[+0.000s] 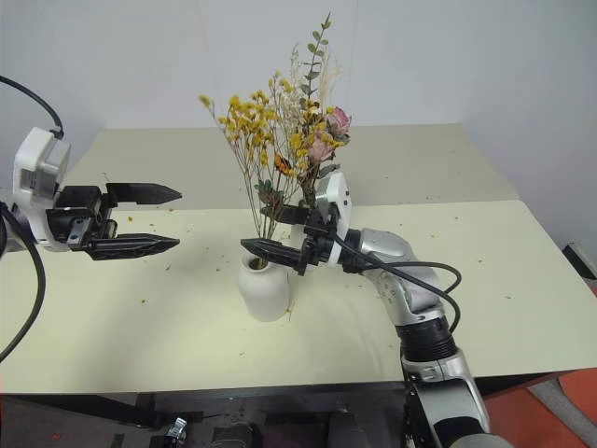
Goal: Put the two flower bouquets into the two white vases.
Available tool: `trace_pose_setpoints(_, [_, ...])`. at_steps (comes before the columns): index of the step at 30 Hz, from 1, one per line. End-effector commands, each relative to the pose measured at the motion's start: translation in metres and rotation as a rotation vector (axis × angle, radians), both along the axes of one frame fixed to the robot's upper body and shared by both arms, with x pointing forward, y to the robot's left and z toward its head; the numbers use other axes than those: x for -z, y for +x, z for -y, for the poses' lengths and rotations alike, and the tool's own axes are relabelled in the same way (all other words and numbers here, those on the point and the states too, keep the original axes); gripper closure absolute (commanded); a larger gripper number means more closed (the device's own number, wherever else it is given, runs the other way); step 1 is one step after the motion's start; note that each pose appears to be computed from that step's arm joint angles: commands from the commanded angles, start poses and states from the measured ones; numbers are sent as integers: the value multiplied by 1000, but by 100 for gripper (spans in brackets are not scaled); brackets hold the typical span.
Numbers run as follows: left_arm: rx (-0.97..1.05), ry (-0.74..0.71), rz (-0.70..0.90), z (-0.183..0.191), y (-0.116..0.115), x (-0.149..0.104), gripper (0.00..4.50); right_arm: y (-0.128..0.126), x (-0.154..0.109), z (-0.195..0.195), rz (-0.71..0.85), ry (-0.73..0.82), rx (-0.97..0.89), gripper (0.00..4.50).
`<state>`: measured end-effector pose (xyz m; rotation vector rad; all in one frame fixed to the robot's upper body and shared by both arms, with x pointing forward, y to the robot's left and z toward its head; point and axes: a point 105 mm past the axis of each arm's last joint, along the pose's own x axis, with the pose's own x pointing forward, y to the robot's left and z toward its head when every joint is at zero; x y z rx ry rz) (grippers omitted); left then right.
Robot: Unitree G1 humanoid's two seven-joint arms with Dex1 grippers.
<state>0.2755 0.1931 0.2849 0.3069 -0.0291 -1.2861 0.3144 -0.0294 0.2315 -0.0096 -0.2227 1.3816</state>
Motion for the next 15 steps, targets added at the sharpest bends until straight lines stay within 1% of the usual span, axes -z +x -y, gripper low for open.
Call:
trace_pose_setpoints(1, [1, 14, 52, -1, -3, -11, 0, -9, -12, 7, 99, -21, -32, 4])
trace_pose_setpoints(5, [6, 10, 51, -1, -1, -10, 0, -14, -15, 13, 150, -66, -74, 4])
trace_pose_setpoints(8, [9, 8, 53, 0, 0, -9, 0, -16, -20, 11, 171, -66, -94, 4])
trace_pose_setpoints(12, [13, 8, 57, 0, 1, -8, 0, -20, -24, 1, 182, -57, -115, 4])
trace_pose_setpoints(15, [15, 8, 57, 1, 1, -7, 0, -19, -21, -9, 163, -91, -125, 4])
